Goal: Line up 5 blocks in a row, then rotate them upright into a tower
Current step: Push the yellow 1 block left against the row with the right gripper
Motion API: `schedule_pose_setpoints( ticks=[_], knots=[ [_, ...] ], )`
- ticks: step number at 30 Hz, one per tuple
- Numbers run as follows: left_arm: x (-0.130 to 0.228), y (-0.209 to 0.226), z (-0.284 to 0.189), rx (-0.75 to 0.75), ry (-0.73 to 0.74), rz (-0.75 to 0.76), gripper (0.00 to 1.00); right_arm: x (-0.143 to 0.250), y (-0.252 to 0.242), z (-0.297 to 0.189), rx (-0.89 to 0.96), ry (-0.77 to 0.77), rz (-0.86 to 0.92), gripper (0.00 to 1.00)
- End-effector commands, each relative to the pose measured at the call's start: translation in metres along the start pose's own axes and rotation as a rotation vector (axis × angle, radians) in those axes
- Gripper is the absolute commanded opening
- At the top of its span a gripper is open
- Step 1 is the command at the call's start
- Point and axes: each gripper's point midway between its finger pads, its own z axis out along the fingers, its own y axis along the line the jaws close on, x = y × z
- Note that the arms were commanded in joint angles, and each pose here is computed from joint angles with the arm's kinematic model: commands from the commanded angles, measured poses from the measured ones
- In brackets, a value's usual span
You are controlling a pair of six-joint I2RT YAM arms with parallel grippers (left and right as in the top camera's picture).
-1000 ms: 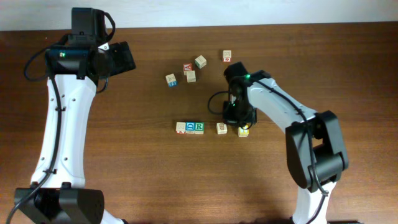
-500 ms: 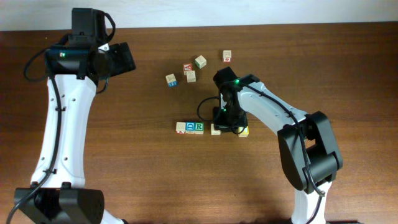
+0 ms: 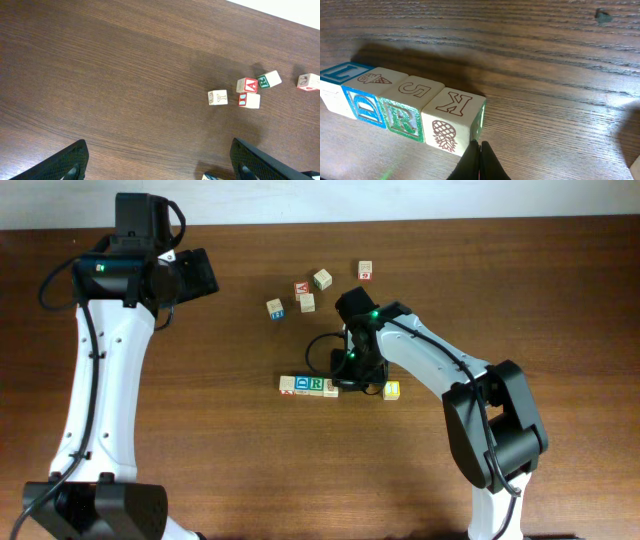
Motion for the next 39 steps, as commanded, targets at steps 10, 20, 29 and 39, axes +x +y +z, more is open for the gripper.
schedule_pose_setpoints(
  ticks=[10, 20, 29, 39],
  knots=[
    [0.002, 0.002, 0.005, -0.004, 0.014, -0.008, 0.89, -0.034, -0.025, -0.056, 0.036, -0.090, 0.075, 0.04],
    [0.002, 0.002, 0.005, -0.004, 0.014, -0.009, 0.89, -0.012, -0.103, -0.105, 0.279, -0.065, 0.211, 0.04],
    [0.002, 0.002, 0.005, -0.004, 0.014, -0.009, 0.89, 0.013, -0.131, -0.045, 0.305, 0.003, 0.225, 0.04],
    [0.002, 0.002, 0.005, -0.004, 0.014, -0.009, 0.89, 0.001, -0.077, -0.020, 0.090, -0.035, 0.111, 0.04]
  ],
)
